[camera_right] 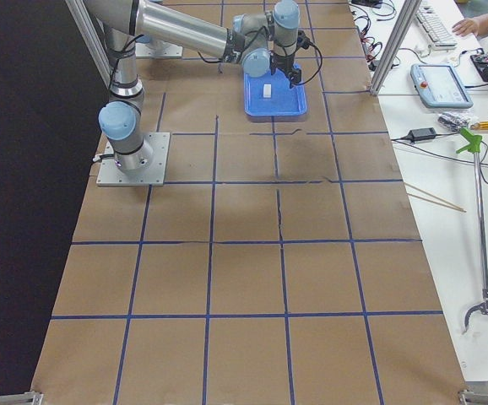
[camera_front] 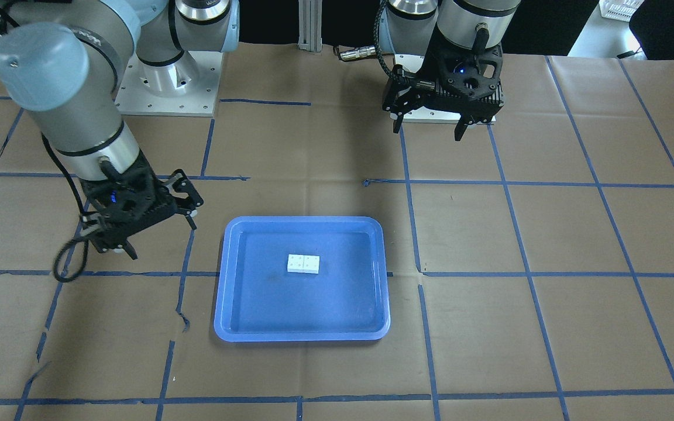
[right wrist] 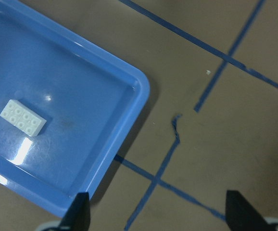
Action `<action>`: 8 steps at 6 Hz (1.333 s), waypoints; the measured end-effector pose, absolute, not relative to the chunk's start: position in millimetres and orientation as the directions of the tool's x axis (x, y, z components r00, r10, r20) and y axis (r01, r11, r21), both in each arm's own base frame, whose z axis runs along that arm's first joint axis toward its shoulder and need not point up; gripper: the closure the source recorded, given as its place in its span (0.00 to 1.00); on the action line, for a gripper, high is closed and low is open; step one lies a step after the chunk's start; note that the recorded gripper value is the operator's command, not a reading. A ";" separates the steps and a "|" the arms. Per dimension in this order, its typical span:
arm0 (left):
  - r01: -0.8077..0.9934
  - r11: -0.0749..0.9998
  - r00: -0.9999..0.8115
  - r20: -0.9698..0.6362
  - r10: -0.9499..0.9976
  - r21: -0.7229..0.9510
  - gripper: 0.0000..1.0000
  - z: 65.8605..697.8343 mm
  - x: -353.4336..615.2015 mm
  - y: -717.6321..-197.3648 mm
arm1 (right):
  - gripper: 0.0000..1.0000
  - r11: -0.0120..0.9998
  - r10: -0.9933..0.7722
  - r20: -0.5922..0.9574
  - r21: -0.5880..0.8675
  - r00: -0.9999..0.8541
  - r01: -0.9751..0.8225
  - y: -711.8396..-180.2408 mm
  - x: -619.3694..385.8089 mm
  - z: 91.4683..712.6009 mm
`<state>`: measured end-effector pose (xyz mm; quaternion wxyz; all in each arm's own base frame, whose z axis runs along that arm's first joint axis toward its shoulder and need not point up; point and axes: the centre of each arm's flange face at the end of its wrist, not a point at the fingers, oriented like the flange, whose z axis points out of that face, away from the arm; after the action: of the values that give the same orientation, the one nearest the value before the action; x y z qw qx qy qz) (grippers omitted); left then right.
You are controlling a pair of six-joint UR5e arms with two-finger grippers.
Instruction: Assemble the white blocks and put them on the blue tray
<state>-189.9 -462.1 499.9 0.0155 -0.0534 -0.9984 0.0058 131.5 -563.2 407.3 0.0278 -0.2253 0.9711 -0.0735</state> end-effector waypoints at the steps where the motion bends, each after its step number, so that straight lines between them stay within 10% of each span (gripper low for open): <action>1: 0.106 0.994 -0.994 0.030 0.107 -0.013 0.01 500.0 -189.9 -462.0 | 0.00 0.962 -0.260 -0.039 -0.098 -0.965 -0.255 -551.4 110.7 432.6; 4: 0.106 0.994 -0.994 0.030 0.107 -0.013 0.01 499.9 -189.9 -462.1 | 0.00 0.997 0.071 -0.016 -0.010 -0.997 0.072 -506.5 111.7 504.9; 8: 0.106 0.994 -0.994 0.030 0.107 -0.014 0.01 500.3 -189.8 -461.8 | 0.00 0.995 0.100 -0.010 0.024 -0.995 0.099 -501.2 121.8 499.8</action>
<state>-189.8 -461.8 500.3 0.0155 -0.0534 -0.9984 0.0062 121.8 -501.2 499.8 0.0057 0.0499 0.9987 0.0116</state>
